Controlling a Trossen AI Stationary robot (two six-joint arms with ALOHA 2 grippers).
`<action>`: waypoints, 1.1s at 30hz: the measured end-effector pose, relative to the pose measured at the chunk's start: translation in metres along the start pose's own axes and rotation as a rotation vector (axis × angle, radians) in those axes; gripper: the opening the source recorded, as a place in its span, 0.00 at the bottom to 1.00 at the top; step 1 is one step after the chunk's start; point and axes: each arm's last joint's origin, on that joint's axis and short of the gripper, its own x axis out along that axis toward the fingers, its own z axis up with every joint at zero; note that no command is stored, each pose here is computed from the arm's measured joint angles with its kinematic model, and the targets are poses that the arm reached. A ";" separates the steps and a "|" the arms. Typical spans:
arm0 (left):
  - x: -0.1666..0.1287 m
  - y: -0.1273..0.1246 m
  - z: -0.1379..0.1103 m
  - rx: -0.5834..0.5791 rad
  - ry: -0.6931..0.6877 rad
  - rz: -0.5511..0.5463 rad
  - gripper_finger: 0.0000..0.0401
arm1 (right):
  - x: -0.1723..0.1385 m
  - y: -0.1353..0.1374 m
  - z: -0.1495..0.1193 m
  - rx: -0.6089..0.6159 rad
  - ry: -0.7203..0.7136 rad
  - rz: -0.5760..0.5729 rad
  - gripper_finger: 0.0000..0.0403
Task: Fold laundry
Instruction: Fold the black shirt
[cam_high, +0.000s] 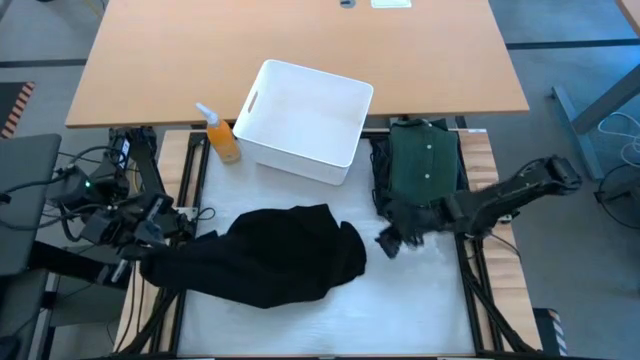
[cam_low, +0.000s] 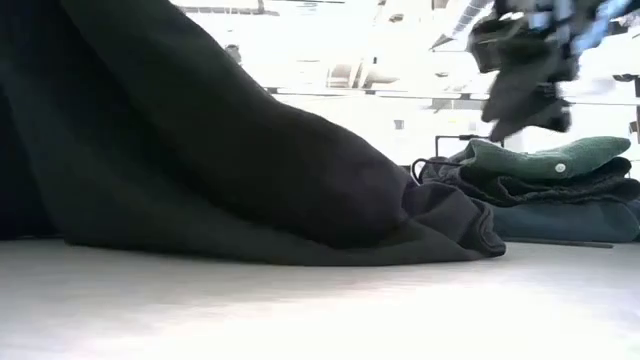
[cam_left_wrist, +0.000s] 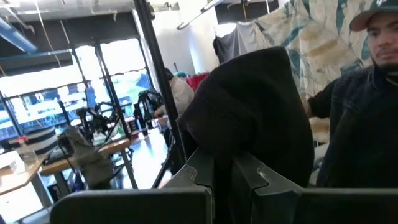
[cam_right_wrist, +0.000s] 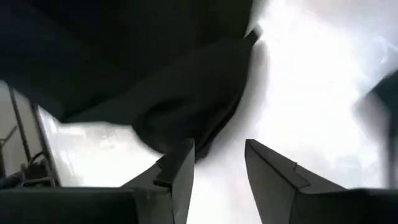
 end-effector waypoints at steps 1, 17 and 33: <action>0.000 -0.001 -0.001 -0.002 0.010 -0.003 0.00 | 0.001 0.003 -0.010 0.016 -0.027 -0.003 0.43; 0.003 -0.003 -0.007 -0.019 0.059 0.009 0.00 | 0.076 0.016 -0.079 0.164 -0.277 -0.065 0.40; 0.004 -0.004 -0.008 -0.022 0.066 0.006 0.00 | 0.103 0.014 -0.091 0.209 -0.274 -0.069 0.34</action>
